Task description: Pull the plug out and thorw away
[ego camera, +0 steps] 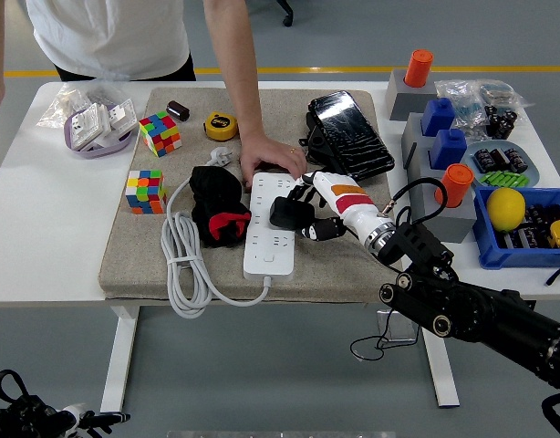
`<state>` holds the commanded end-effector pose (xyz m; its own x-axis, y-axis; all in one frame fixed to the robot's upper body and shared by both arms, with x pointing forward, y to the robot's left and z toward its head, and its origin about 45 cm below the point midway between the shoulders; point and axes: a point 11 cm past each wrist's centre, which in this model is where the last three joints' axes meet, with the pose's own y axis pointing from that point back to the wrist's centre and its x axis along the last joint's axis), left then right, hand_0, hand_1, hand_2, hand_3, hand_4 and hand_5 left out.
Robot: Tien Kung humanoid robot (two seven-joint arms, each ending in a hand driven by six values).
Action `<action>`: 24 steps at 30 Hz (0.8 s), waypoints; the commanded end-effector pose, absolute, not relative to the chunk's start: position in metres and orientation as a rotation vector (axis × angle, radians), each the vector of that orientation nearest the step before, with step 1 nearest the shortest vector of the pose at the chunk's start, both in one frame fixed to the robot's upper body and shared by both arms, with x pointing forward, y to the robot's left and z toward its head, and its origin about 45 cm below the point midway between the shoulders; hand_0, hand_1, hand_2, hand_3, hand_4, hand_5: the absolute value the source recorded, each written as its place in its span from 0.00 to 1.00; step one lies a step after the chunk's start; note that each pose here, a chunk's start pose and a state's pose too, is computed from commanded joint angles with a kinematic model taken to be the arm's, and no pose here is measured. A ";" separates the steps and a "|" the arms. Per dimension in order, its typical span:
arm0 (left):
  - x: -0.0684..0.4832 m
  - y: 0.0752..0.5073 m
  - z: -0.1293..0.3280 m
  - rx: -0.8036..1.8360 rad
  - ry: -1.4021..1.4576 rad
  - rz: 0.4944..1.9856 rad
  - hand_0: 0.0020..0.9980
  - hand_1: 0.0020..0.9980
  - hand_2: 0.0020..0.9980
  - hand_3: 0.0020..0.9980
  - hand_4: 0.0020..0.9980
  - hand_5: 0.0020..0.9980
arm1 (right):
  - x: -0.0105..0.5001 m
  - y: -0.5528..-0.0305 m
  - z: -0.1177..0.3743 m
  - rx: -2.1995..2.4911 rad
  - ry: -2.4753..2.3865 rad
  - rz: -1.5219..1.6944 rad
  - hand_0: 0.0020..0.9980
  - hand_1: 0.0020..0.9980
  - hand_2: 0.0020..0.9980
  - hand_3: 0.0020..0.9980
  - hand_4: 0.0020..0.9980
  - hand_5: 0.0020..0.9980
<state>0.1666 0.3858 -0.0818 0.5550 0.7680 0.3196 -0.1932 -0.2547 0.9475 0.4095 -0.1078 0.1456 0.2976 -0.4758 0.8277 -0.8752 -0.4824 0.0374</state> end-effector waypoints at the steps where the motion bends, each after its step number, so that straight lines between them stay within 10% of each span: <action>1: 0.166 0.386 -0.082 1.575 0.503 0.986 0.53 0.66 0.70 0.67 0.84 0.71 | 0.409 -0.107 0.146 2.083 -1.204 1.076 0.33 0.46 0.48 0.53 0.97 0.00; 24: 0.163 0.386 -0.083 1.569 0.512 0.998 0.53 0.66 0.70 0.67 0.83 0.71 | 0.416 -0.113 0.166 2.119 -1.316 1.072 0.32 0.37 0.41 0.52 0.97 0.00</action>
